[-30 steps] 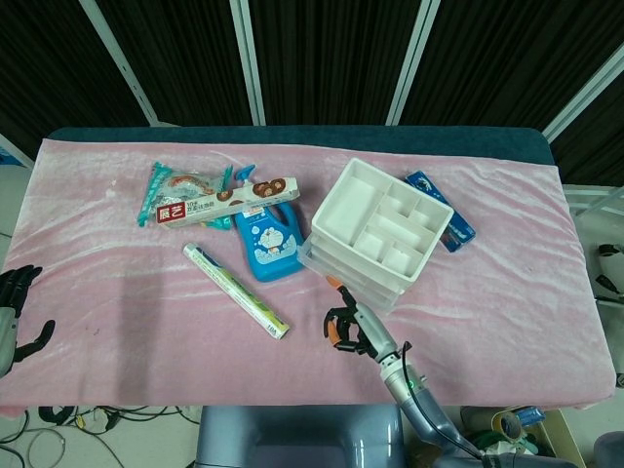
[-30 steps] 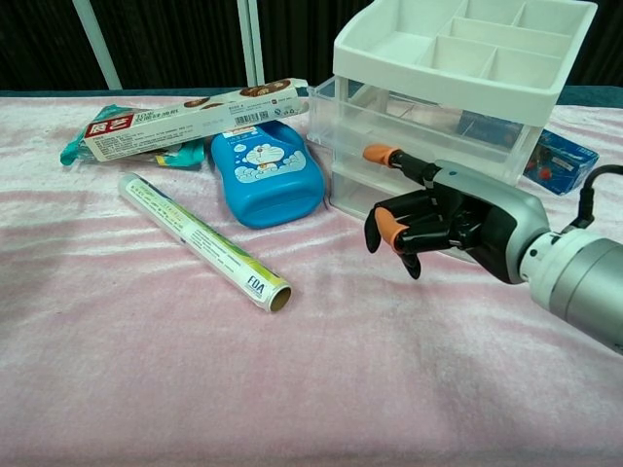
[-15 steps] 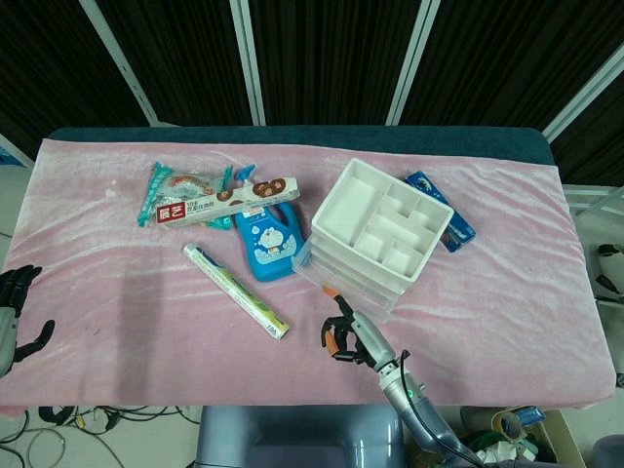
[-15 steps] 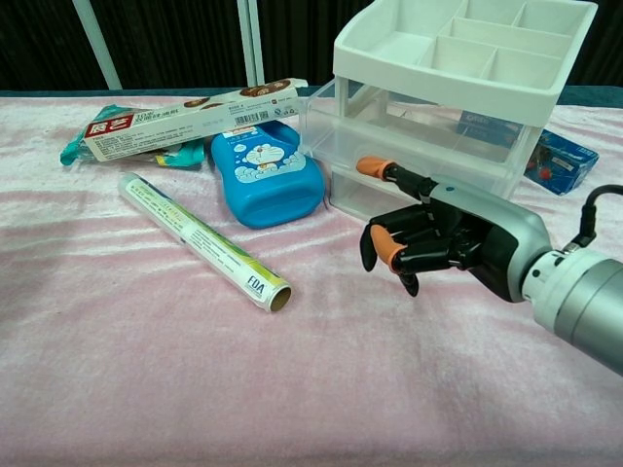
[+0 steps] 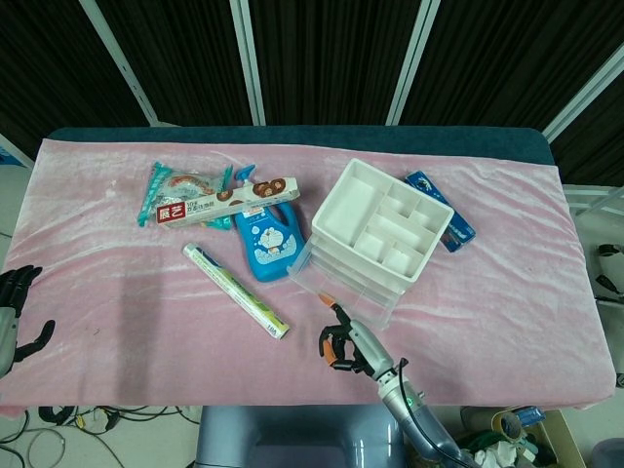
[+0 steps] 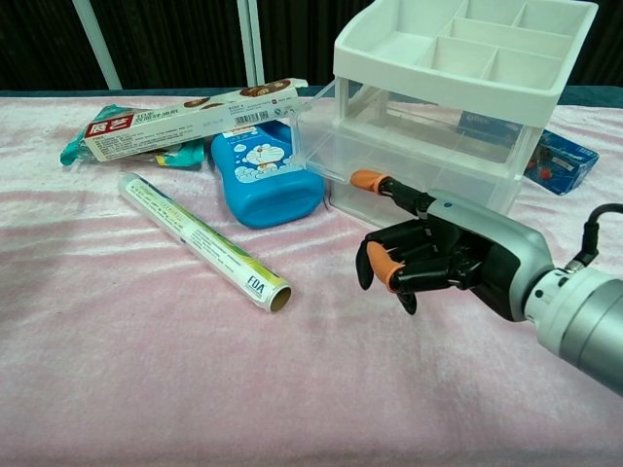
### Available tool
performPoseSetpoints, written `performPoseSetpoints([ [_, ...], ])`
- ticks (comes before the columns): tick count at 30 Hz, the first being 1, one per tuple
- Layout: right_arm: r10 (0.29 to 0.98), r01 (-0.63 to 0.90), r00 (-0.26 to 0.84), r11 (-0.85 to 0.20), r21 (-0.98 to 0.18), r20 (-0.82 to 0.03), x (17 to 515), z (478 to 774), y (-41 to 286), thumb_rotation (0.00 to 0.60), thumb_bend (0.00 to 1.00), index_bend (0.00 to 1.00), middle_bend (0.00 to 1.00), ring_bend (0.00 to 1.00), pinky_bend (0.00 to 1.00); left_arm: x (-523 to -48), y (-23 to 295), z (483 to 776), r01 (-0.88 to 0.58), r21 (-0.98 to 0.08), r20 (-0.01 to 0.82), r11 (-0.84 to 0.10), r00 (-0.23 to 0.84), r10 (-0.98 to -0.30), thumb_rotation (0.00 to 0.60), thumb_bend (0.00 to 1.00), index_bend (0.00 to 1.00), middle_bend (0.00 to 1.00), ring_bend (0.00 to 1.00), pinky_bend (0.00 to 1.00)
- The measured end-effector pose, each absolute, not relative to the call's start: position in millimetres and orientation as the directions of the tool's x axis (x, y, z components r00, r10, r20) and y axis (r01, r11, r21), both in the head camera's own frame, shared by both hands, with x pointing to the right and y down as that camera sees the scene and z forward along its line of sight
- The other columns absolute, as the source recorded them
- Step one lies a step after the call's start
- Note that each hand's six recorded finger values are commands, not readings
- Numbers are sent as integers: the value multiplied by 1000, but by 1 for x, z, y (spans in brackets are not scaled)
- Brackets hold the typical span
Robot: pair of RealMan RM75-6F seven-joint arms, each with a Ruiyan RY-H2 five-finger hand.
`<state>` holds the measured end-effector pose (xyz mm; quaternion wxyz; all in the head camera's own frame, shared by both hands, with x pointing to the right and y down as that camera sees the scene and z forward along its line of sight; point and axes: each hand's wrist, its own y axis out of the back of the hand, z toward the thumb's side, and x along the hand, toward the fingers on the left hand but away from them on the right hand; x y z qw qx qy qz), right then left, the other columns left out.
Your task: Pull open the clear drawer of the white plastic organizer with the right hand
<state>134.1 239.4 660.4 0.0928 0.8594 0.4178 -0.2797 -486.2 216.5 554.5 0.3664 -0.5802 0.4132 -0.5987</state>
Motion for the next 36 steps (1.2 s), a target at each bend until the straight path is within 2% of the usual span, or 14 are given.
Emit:
performPoseSetpoints([
  [17, 648, 756, 520, -652, -53, -557, 129, 656, 253, 600, 584, 0, 622, 742, 692, -486, 216, 555, -42, -920, 392, -390, -60, -918, 600, 321, 112, 105, 76, 74],
  [27, 658, 768, 495, -636, -67, -568, 132, 660, 251, 600, 584, 0, 622, 742, 691, -486, 216, 555, -42, -920, 393, -391, -61, -918, 600, 321, 112, 105, 76, 74],
  [36, 640, 763, 494, -643, -59, -588, 134, 665, 261, 600, 584, 0, 622, 741, 692, -486, 216, 555, -41, -919, 394, -392, -63, -917, 600, 321, 112, 105, 76, 74],
])
